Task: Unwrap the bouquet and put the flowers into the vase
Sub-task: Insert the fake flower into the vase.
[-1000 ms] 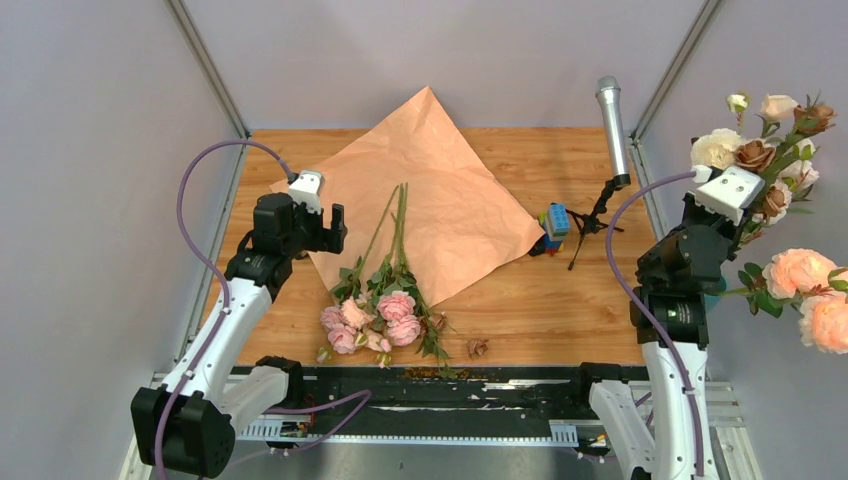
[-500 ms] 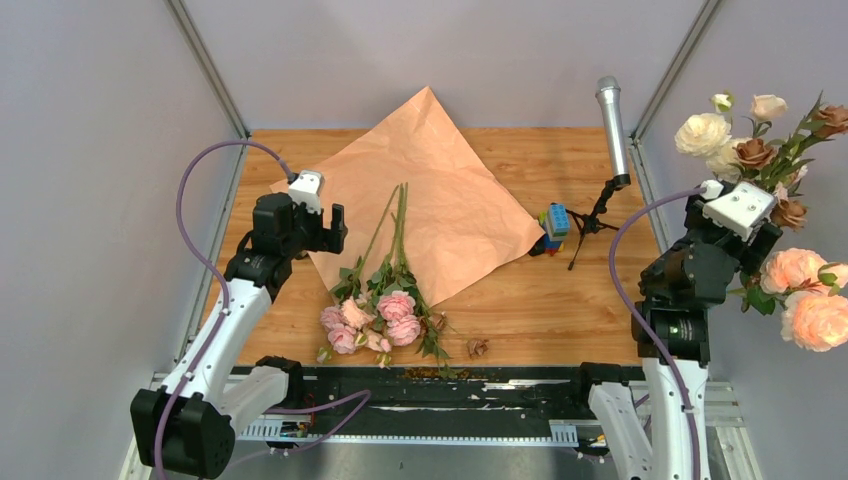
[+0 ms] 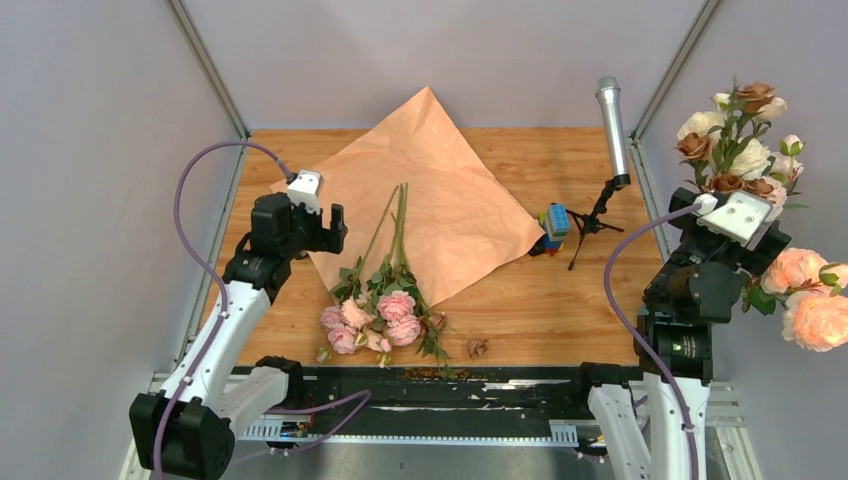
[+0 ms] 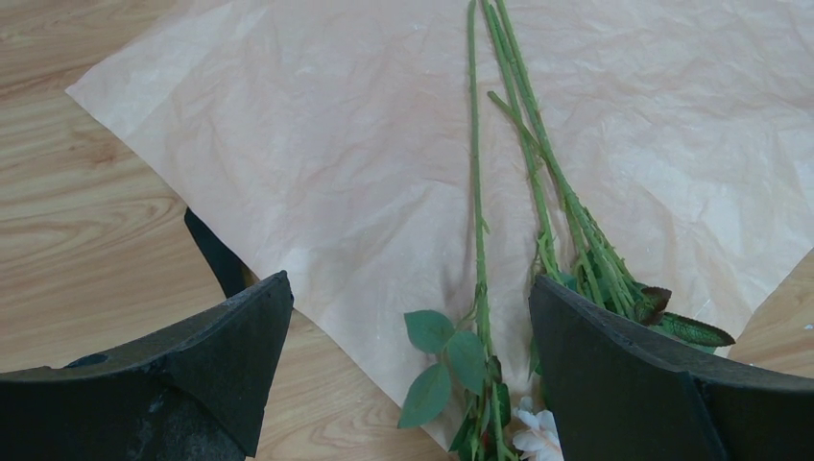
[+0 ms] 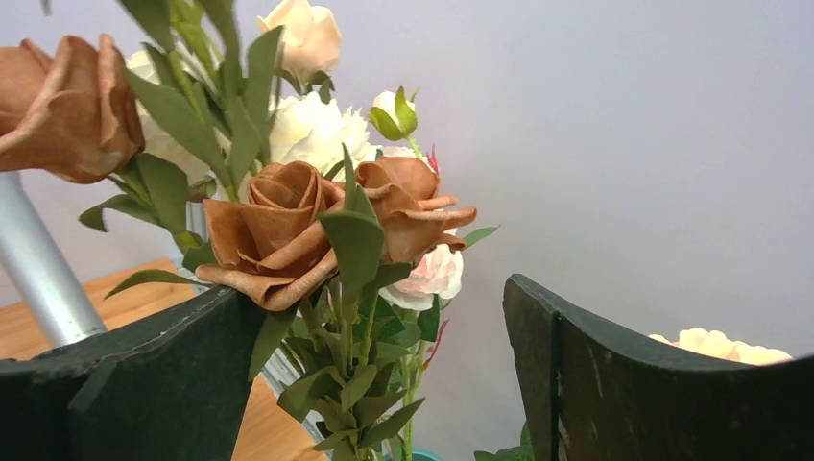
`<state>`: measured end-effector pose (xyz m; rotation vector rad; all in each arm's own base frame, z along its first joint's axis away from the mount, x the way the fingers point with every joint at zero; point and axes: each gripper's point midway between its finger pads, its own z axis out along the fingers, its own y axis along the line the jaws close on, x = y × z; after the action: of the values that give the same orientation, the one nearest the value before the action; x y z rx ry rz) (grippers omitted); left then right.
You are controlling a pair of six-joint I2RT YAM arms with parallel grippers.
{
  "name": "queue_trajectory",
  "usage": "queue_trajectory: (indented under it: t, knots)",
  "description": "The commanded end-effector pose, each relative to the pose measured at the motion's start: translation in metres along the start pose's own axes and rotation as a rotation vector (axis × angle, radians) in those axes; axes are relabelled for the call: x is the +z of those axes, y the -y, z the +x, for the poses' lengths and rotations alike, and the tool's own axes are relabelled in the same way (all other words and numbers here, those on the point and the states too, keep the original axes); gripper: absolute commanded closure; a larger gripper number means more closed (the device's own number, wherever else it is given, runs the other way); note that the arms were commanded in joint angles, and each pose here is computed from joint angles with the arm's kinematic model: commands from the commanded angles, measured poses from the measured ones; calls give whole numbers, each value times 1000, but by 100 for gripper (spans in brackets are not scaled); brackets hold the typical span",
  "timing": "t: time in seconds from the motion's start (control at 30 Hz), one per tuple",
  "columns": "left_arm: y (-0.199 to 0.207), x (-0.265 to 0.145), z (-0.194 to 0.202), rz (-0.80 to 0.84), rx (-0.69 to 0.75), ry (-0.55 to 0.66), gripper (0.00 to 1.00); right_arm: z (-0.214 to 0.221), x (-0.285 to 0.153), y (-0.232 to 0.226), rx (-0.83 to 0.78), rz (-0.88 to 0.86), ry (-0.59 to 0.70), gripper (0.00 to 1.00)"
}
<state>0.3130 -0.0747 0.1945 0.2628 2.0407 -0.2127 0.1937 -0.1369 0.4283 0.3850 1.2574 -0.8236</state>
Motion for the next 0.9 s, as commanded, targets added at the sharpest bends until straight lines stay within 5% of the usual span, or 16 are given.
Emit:
queue_trajectory:
  t: [0.0, 0.37, 0.53, 0.87]
  knots:
    - [1, -6, -17, 9, 6, 58, 0, -17, -5, -3, 35, -70, 42, 8]
    - [5, -9, -18, 28, -3, 67, 0, 0, 2, -12, 29, -60, -35, 6]
    - [7, -10, -19, 39, -7, 70, 0, 20, 5, 7, 40, 108, -135, 6]
    - [10, -10, -19, 50, -13, 74, 0, 32, 9, -2, 43, 101, -163, 16]
